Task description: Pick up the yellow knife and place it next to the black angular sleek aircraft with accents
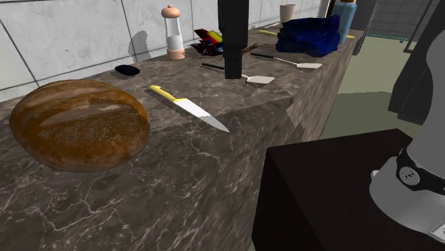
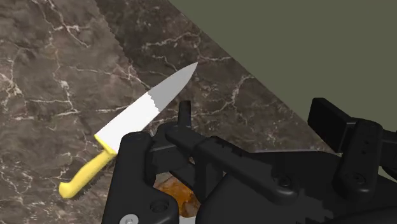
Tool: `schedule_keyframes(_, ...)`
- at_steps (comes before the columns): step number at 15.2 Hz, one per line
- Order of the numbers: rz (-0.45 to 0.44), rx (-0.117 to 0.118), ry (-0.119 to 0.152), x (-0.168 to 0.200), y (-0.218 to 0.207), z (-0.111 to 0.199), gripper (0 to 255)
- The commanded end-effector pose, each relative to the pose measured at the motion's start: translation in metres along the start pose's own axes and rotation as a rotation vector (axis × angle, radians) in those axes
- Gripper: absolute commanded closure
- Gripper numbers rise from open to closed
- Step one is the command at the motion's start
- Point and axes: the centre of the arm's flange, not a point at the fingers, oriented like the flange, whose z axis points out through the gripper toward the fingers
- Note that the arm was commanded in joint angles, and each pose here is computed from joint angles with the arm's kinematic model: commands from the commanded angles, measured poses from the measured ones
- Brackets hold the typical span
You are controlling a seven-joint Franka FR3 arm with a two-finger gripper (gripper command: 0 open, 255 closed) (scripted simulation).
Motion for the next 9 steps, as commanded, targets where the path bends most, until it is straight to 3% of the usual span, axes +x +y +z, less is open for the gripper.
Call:
schedule_keyframes(1, 0.038, -0.001, 0.011, 0.017, 0.018, 0.011, 0)
schedule_keyframes(9, 0.184, -0.002, 0.050, 0.073, 0.090, 0.055, 0)
